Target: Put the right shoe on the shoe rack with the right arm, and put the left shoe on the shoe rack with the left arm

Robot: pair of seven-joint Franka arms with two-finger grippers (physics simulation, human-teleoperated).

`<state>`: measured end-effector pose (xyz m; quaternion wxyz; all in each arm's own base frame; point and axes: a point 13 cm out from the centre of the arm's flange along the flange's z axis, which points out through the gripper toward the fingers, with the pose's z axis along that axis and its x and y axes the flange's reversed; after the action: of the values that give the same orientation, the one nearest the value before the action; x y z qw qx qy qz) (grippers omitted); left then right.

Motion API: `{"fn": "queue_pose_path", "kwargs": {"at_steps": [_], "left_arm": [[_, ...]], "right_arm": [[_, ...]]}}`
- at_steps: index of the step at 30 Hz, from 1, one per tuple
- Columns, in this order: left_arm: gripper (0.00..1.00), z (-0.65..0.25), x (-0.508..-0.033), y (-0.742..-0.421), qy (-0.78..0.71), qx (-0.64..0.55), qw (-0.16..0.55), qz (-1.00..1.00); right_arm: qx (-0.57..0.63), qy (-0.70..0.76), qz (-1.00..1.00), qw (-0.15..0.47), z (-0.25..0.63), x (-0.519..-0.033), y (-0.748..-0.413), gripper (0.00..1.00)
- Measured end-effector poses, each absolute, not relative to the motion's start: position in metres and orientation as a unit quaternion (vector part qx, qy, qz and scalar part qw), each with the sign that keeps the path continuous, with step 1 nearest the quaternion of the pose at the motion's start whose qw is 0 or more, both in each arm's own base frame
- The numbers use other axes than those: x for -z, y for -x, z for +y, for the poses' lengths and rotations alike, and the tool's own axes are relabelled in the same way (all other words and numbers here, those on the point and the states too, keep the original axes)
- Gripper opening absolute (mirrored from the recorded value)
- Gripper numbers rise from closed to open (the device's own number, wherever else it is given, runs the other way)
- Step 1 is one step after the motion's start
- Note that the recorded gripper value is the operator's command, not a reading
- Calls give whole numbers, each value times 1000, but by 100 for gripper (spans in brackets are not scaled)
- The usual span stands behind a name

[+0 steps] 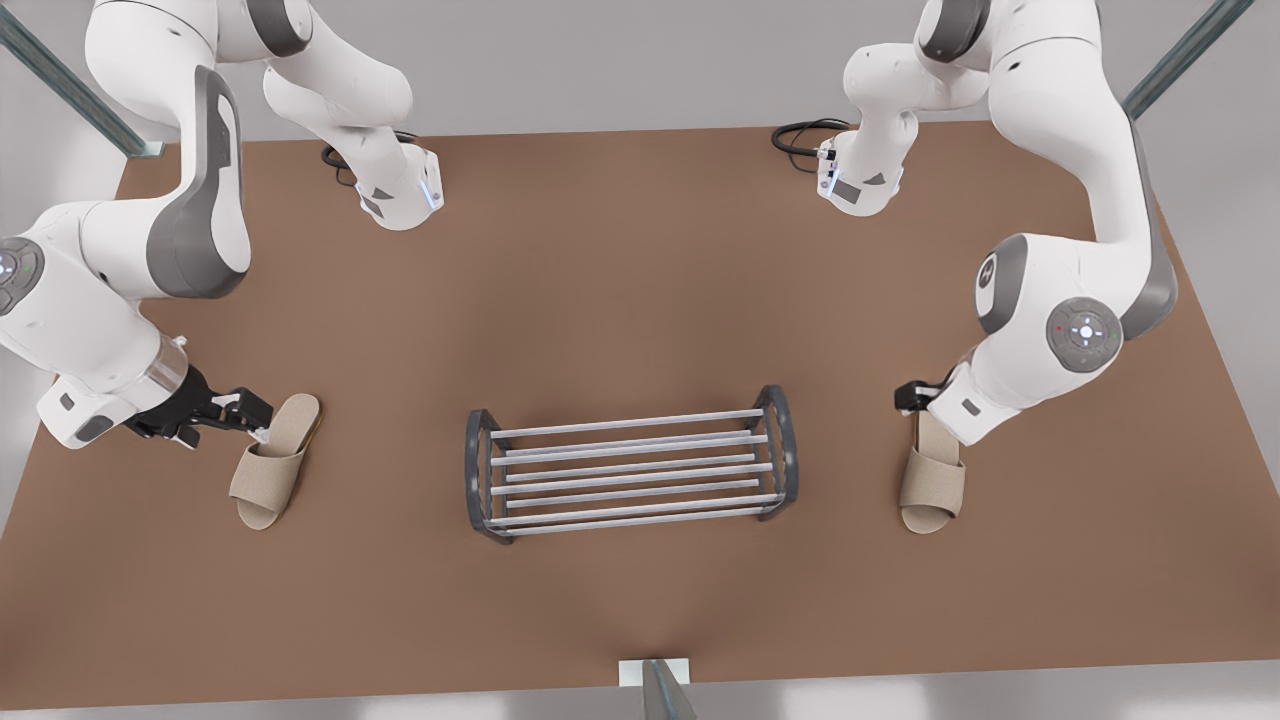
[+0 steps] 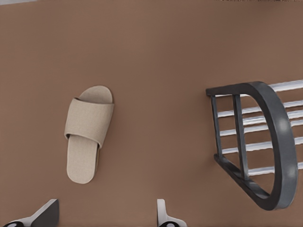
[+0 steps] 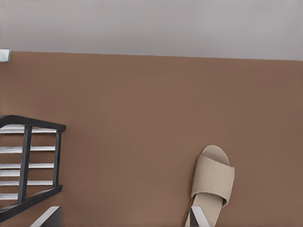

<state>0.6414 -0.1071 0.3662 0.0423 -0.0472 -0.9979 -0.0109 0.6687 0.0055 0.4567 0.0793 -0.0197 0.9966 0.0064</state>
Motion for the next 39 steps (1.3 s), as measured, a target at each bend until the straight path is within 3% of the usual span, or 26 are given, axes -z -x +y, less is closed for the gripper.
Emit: {"fn": "queue_pose_path", "kwargs": {"at_steps": [3,5,7,10,12,15,17,20,22,25,30,35,39], "left_arm": [[100,-109,-376,-647,45,9,29,-999],[100,-103,-369,-609,46,10,28,-999],[100,-105,-362,-576,54,17,6,-998],[100,-118,-326,-555,86,31,-25,-996],[100,-133,-315,-561,112,26,-51,-992],[100,-149,-300,-575,134,-7,-73,-988],[100,-100,-253,-583,97,-33,-70,-992],[100,89,-144,-587,-41,-67,-84,-993],[100,140,-96,-589,-40,-87,-125,-988],[100,141,-82,-617,11,-80,-210,-974],[100,170,-136,-657,70,-28,-350,-934],[100,143,-128,-658,131,-22,-387,-913],[99,107,-124,-645,168,-26,-389,-906]], "right_arm": [[-7,20,997,75,6,-453,-667,100],[-4,19,998,63,5,-445,-646,100],[4,17,999,52,3,-422,-604,100],[13,19,996,85,6,-413,-570,100],[17,21,991,128,9,-428,-572,100],[12,20,989,148,8,-404,-596,100],[12,4,988,153,-11,-388,-608,100],[16,-22,989,148,-46,-372,-611,100],[17,-37,989,145,-68,-346,-616,100],[12,-50,991,125,-83,-255,-600,100],[6,-21,983,181,-48,-215,-614,100],[5,-40,976,212,-79,-149,-603,100],[25,-50,964,260,-116,-155,-587,100]]}}
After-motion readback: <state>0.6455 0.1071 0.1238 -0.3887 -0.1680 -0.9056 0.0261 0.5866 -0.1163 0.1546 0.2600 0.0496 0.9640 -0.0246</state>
